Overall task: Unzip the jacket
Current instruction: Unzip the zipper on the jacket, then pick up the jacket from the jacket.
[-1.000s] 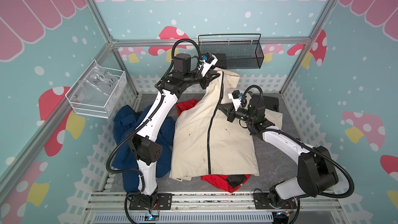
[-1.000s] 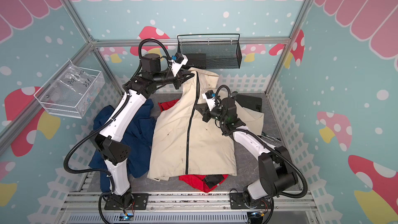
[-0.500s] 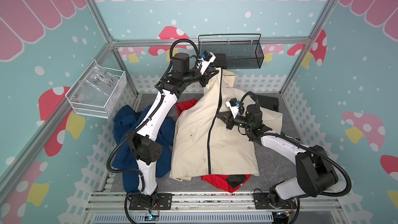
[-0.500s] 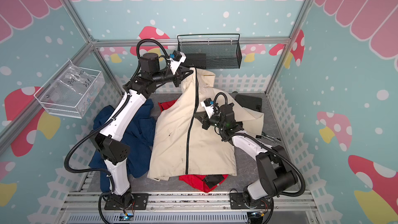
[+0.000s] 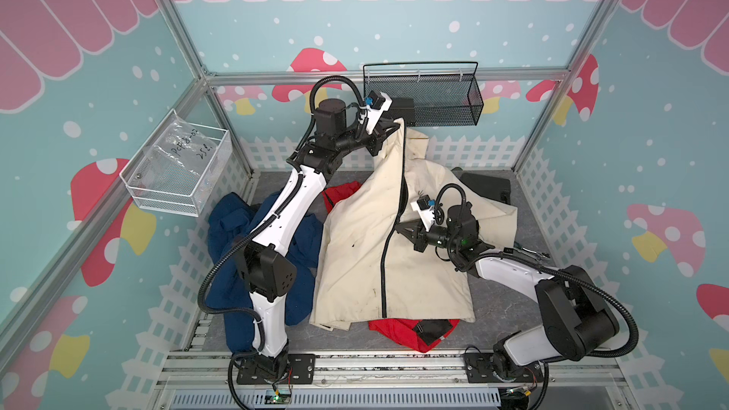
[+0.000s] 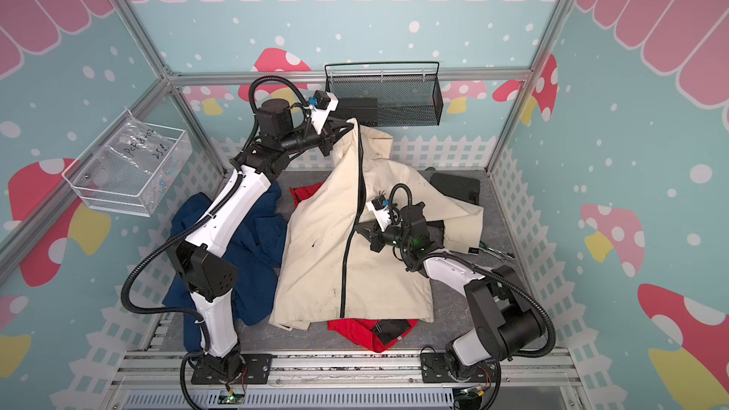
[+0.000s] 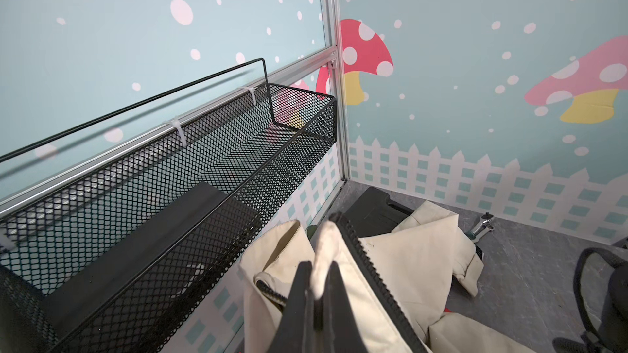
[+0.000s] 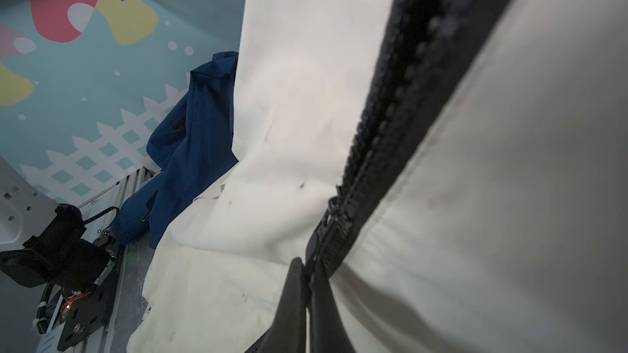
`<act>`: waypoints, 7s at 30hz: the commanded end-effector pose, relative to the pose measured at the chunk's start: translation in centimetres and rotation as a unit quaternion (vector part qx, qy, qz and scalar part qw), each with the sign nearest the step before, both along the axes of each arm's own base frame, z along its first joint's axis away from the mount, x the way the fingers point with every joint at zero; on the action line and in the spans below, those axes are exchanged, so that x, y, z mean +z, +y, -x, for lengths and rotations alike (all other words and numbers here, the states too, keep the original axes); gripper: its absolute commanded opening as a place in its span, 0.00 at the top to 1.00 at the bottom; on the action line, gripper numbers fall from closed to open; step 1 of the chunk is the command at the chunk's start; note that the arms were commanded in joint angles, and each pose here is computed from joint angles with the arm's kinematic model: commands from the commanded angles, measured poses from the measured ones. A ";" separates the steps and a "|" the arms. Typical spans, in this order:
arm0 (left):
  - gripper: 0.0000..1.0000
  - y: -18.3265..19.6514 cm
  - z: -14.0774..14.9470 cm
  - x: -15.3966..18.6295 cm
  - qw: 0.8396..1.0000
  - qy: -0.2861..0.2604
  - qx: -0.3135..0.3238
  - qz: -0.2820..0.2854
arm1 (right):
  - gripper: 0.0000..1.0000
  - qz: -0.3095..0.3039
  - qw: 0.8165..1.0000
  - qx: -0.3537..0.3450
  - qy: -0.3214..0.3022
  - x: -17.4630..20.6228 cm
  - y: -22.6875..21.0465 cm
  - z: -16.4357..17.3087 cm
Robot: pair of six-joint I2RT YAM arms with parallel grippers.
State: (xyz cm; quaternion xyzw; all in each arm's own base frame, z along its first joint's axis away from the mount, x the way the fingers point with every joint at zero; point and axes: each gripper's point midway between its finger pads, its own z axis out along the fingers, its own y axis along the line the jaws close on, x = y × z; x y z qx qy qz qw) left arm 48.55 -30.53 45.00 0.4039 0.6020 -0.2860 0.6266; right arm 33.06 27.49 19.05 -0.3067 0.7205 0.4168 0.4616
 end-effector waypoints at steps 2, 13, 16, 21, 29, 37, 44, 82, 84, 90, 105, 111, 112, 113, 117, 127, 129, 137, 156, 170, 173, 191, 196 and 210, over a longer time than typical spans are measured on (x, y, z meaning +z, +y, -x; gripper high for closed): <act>1.00 1.4 1.2 6.2 0.995 -0.087 0.008 0.046 | 1.00 -0.006 1.000 0.020 0.020 -1.1 0.3 2.0; 1.00 1.4 1.3 6.7 0.994 -0.083 0.006 0.075 | 1.00 -0.006 0.998 0.031 0.050 -3.2 0.0 4.1; 1.00 1.8 1.2 7.2 0.992 -0.095 0.018 0.078 | 1.00 -0.001 0.997 0.031 0.065 -4.3 -0.1 4.6; 1.00 2.1 0.9 7.8 0.992 -0.100 0.024 0.078 | 1.00 0.005 0.996 0.031 0.088 -5.6 0.0 5.4; 1.00 2.5 0.3 7.9 0.991 -0.106 0.027 0.079 | 1.00 0.013 0.993 0.030 0.110 -6.8 0.0 7.2; 1.00 2.8 -0.5 7.8 0.990 -0.103 0.034 0.087 | 1.00 0.025 0.987 0.040 0.154 -8.6 0.0 8.8; 1.00 3.0 -0.8 8.7 0.989 -0.111 0.038 0.089 | 1.00 0.042 0.978 0.047 0.199 -10.2 -0.2 10.2; 1.00 7.3 -3.7 10.1 0.979 -0.136 0.094 0.116 | 1.00 0.159 0.901 0.081 0.396 -16.5 -3.2 18.7; 1.00 7.7 -3.7 10.3 0.979 -0.138 0.098 0.116 | 1.00 0.161 0.896 0.075 0.407 -16.8 -3.5 19.1; 1.00 9.0 -4.0 10.6 0.977 -0.141 0.110 0.120 | 1.00 0.163 0.886 0.071 0.428 -16.9 -4.1 20.4; 1.00 11.6 -4.1 11.6 0.972 -0.148 0.131 0.129 | 1.00 0.175 0.873 0.060 0.452 -16.4 -5.0 22.1; 1.00 12.1 -3.9 11.9 0.971 -0.149 0.133 0.132 | 1.00 0.186 0.868 0.053 0.457 -16.9 -5.3 22.5; 1.00 12.3 -3.9 11.9 0.971 -0.150 0.135 0.132 | 1.00 0.189 0.867 0.048 0.458 -17.0 -5.4 22.4; 1.00 12.3 -3.8 12.0 0.971 -0.150 0.135 0.131 | 1.00 0.192 0.866 0.042 0.460 -17.2 -5.5 22.4; 1.00 13.3 -4.0 12.0 0.969 -0.147 0.146 0.133 | 1.00 0.211 0.860 0.013 0.466 -18.2 -6.3 22.2; 0.93 13.9 -3.2 8.0 0.977 -0.105 0.148 0.114 | 0.62 0.137 0.940 -0.003 0.313 -9.9 -3.5 16.3; 0.66 14.4 -2.8 6.8 0.975 -0.088 0.161 0.124 | 0.46 0.120 0.955 0.003 0.270 -7.2 -3.0 15.2; 0.27 17.8 1.8 0.1 0.953 0.029 0.248 0.170 | 0.22 0.096 0.986 -0.042 0.128 1.9 -3.5 7.8; 0.19 21.5 11.3 -24.0 0.787 0.463 0.397 0.093 | 0.16 0.104 0.964 -0.199 0.142 0.3 -15.2 -6.8; 0.20 22.4 9.7 -32.2 0.754 0.501 0.424 0.022 | 0.17 0.159 0.918 -0.278 0.235 -7.6 -19.8 -7.6; 0.20 22.6 9.1 -33.1 0.755 0.496 0.429 0.015 | 0.18 0.162 0.915 -0.271 0.251 -8.9 -19.6 -7.6; 0.30 21.4 6.4 -37.1 0.774 0.498 0.390 0.014 | 0.31 0.148 0.918 -0.236 0.284 -13.8 -18.4 -9.0; 0.42 20.2 5.9 -37.5 0.780 0.508 0.363 0.036 | 0.39 0.139 0.922 -0.234 0.277 -13.5 -18.2 -9.0; 1.00 18.3 5.8 -26.4 0.826 0.463 0.302 0.108 | 1.00 0.072 0.962 -0.207 0.162 -0.7 -14.6 -8.9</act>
